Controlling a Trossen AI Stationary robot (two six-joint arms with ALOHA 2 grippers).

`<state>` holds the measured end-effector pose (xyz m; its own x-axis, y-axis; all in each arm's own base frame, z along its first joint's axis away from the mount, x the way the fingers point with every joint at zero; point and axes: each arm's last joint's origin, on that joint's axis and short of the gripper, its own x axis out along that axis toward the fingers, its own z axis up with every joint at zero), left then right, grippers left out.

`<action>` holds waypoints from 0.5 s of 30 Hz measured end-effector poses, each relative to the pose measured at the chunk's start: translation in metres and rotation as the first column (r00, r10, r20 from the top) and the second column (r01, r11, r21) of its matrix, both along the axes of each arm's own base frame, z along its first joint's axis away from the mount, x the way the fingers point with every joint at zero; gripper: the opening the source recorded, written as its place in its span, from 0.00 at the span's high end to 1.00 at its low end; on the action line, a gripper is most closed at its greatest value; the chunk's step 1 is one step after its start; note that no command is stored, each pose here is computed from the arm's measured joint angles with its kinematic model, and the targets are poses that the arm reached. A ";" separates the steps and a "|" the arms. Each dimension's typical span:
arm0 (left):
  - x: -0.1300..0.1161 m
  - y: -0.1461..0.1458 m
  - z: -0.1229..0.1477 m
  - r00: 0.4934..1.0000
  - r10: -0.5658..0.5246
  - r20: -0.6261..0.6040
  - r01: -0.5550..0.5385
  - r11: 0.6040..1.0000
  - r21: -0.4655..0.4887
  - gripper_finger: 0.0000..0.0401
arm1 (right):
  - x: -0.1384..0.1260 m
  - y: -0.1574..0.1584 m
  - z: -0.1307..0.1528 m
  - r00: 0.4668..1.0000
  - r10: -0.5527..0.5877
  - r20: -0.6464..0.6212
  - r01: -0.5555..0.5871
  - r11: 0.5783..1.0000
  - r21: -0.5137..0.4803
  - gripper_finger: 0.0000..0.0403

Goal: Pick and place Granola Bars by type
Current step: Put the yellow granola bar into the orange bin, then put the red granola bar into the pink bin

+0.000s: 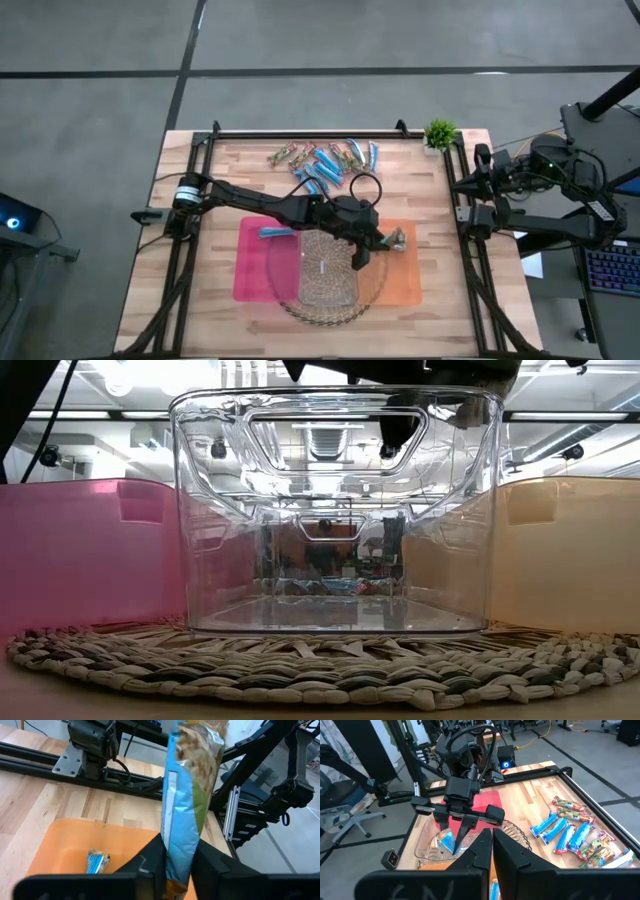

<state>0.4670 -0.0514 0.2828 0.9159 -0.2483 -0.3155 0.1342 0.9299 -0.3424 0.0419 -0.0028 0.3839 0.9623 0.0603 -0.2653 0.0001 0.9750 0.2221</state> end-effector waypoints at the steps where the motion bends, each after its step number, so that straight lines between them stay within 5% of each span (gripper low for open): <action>1: 0.000 0.000 0.000 1.000 0.000 0.000 0.000 1.000 0.000 0.80 | 0.000 0.000 0.000 1.000 0.000 0.000 0.000 1.000 0.000 0.98; 7: 0.000 0.000 0.000 1.000 0.000 -0.004 0.000 1.000 0.000 0.67 | 0.000 0.000 0.000 1.000 0.000 0.000 0.000 1.000 0.000 0.98; 15: -0.001 0.000 -0.001 1.000 0.000 -0.016 0.000 1.000 0.001 0.66 | 0.000 0.000 0.000 1.000 -0.002 0.000 0.002 1.000 -0.001 0.98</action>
<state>0.4665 -0.0514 0.2816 0.9107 -0.2479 -0.3306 0.1284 0.9302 -0.3437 0.0419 -0.0029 0.3839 0.9623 0.0580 -0.2656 0.0023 0.9752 0.2214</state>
